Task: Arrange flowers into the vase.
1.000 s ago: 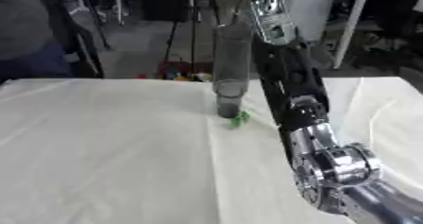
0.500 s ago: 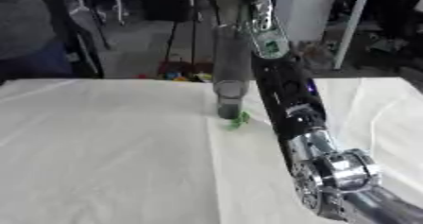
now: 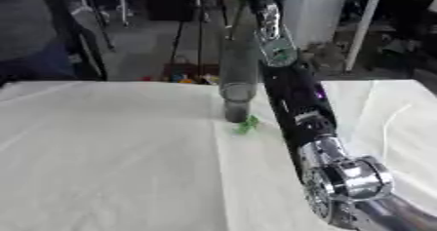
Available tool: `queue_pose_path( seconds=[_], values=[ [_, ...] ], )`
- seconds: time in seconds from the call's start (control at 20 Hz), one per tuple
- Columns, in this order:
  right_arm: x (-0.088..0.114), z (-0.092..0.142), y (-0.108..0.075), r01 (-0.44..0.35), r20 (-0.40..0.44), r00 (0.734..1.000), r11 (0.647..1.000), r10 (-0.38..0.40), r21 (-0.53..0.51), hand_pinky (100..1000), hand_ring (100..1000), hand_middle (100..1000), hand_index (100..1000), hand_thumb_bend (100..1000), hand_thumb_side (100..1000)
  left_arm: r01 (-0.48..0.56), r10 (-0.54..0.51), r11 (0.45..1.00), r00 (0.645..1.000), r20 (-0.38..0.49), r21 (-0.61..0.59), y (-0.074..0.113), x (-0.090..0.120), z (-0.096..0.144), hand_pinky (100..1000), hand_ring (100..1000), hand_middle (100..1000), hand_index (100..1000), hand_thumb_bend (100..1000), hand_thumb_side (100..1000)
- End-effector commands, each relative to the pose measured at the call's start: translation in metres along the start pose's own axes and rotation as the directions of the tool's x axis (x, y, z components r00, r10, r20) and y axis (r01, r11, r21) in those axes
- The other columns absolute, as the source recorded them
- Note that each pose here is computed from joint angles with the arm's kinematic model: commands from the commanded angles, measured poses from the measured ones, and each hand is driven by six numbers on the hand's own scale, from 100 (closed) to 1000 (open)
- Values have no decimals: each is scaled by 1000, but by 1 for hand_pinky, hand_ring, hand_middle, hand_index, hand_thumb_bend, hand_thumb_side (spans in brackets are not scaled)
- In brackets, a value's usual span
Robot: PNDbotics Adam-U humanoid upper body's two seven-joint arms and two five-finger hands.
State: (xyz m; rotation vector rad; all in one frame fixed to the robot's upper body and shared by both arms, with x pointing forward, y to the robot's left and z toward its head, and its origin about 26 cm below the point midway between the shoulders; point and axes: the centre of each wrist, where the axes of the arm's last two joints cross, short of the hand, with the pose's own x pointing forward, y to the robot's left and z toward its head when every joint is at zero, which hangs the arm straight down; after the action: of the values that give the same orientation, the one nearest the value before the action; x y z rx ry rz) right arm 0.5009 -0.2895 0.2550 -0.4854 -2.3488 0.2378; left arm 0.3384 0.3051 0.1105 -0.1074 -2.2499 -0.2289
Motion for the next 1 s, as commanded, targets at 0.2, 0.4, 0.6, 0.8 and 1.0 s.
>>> queue_pose_path(
  seconds=[0.2, 0.4, 0.6, 0.8, 1.0],
  values=[
    [7, -11, -22, -139, 42, 990, 990, 138, 36, 100, 346, 100, 222, 100, 887, 15, -14, 1000, 999, 33, -12, 4, 8, -8, 607, 576, 687, 678, 641, 673],
    [8, -13, -26, -223, 52, 974, 971, 220, 85, 100, 350, 100, 222, 100, 858, 16, -16, 1000, 999, 31, -11, 4, 8, -7, 607, 573, 687, 678, 642, 673],
    [8, -16, -30, -305, 52, 952, 939, 300, 161, 100, 378, 100, 235, 100, 841, 18, -18, 1000, 999, 26, -12, 5, 7, -6, 606, 571, 687, 678, 642, 673],
    [8, -19, -35, -359, 38, 931, 896, 362, 262, 118, 440, 115, 247, 100, 856, 20, -20, 1000, 1000, 24, -12, 5, 7, -6, 606, 570, 686, 678, 644, 674],
    [8, -21, -41, -401, 25, 908, 849, 419, 346, 223, 509, 185, 297, 100, 846, 22, -22, 1000, 1000, 21, -14, 6, 7, -5, 606, 569, 686, 678, 645, 675]
  ],
)
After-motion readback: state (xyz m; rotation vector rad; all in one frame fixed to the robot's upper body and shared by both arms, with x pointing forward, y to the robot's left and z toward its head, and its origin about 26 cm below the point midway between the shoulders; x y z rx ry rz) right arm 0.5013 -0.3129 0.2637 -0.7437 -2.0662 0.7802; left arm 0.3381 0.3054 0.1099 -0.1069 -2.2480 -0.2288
